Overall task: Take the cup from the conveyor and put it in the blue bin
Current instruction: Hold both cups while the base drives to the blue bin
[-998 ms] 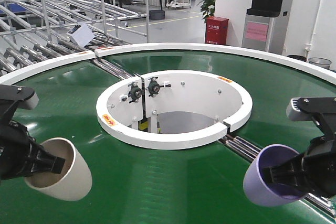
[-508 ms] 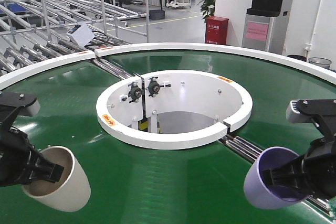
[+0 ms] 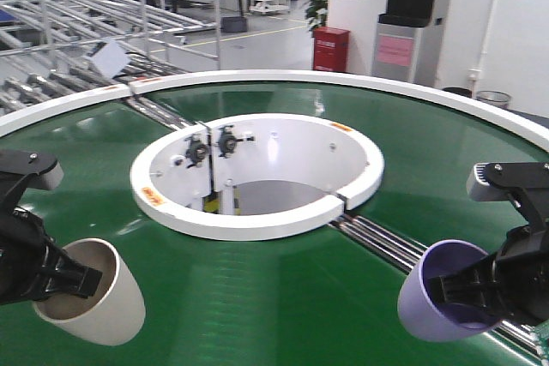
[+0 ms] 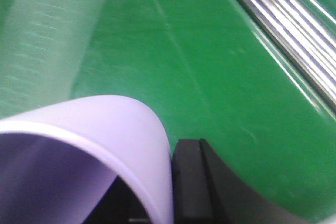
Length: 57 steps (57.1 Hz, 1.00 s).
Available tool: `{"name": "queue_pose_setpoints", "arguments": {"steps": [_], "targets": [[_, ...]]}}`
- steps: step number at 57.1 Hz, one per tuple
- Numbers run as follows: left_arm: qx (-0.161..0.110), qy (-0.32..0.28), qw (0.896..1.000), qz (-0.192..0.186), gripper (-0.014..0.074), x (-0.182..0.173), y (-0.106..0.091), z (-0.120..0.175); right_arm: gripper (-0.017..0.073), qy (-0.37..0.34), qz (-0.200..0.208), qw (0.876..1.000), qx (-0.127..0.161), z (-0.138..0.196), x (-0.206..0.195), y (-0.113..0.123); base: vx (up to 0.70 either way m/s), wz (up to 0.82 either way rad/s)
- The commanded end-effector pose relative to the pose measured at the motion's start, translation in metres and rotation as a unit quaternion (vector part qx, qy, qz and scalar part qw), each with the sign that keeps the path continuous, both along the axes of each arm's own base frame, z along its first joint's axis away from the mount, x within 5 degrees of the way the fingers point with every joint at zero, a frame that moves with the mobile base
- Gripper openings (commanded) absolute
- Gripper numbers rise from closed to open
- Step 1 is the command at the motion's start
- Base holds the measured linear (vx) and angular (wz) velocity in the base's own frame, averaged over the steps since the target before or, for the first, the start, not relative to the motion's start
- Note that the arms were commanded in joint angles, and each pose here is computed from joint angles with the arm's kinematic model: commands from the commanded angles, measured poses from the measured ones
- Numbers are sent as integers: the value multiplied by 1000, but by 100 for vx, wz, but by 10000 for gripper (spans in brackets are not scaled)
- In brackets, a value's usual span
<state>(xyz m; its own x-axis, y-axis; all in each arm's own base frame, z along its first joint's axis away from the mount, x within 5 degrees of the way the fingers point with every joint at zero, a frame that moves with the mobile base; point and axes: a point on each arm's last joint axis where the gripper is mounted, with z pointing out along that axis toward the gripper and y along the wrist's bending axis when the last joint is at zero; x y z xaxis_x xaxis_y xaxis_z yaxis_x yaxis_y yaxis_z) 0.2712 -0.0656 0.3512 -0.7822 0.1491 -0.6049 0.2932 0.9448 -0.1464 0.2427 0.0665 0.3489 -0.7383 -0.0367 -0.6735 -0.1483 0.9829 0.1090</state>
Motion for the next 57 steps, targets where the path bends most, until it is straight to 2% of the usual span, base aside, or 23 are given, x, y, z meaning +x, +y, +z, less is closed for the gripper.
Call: {"name": "queue_pose_setpoints", "arguments": {"steps": [1,57], "targets": [[-26,-53,998,7,-2,-3,-2,22,-9,-59,-2,998,8,21,-1,-2,-9,-34],[-26,-53,998,6,-2,-3,-2,22,-9,-54,-2,999,8,20,-2,-2,-15,-59]]}}
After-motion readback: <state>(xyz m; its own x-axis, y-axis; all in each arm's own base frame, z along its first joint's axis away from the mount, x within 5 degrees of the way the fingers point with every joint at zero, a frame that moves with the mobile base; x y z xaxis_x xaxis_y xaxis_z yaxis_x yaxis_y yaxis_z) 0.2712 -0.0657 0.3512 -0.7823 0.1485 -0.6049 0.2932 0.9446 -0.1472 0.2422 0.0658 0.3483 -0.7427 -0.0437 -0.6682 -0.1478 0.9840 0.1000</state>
